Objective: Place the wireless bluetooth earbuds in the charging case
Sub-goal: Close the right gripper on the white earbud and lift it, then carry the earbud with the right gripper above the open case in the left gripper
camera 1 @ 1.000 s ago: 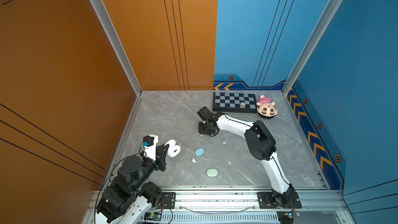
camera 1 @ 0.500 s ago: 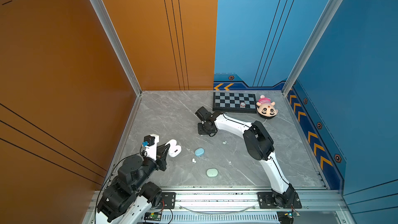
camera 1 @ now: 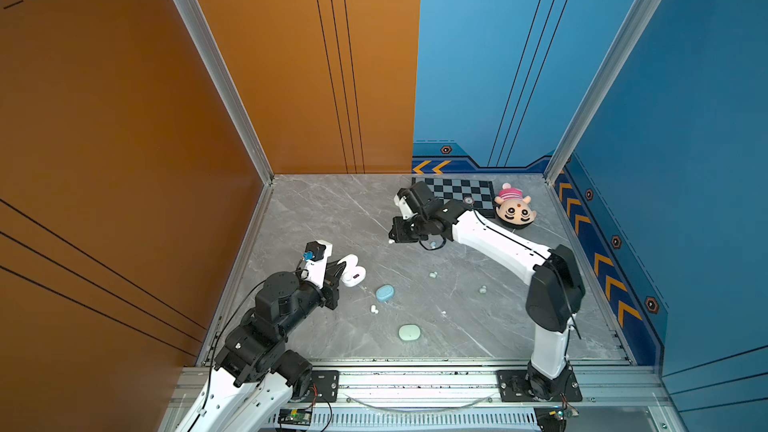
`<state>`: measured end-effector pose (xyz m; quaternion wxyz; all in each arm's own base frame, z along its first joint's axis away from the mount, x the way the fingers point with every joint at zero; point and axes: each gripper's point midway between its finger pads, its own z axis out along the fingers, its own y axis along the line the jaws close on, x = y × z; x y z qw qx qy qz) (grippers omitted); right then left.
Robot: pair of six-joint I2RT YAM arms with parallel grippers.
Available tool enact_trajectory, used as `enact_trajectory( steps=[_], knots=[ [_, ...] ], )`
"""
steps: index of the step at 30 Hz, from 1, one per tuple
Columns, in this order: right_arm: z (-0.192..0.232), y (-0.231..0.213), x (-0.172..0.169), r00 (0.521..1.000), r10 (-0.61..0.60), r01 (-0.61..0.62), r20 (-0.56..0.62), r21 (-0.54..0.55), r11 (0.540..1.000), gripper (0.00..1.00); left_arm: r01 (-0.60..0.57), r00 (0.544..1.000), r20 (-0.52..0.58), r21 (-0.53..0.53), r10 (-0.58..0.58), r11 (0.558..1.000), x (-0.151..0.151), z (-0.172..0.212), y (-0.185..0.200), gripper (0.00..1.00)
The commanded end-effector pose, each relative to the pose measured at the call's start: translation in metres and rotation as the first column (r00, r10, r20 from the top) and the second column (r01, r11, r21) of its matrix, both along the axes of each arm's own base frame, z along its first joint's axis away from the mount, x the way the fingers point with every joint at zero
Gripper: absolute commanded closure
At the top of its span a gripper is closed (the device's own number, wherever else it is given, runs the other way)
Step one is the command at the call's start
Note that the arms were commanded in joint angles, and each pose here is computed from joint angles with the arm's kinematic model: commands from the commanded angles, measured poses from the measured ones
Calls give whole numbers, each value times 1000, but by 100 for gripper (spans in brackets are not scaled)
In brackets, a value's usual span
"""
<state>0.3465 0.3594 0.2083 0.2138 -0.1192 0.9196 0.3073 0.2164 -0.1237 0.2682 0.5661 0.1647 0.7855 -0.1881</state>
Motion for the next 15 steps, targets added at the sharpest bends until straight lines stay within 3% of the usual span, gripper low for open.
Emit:
enact_trajectory(
  steps=[1,7,15],
  knots=[
    [32,1,-28,996,93,-92,1,120,988,88,58,992,109,-13,-56,998,10,22,-14,100],
    [88,-17,-52,986,139,-157,97,216,964,88,107,979,179,-22,-102,994,24,36,-30,100],
    [123,-6,-80,950,225,-273,215,228,934,88,170,965,207,-29,-160,985,33,49,-48,100]
  ],
)
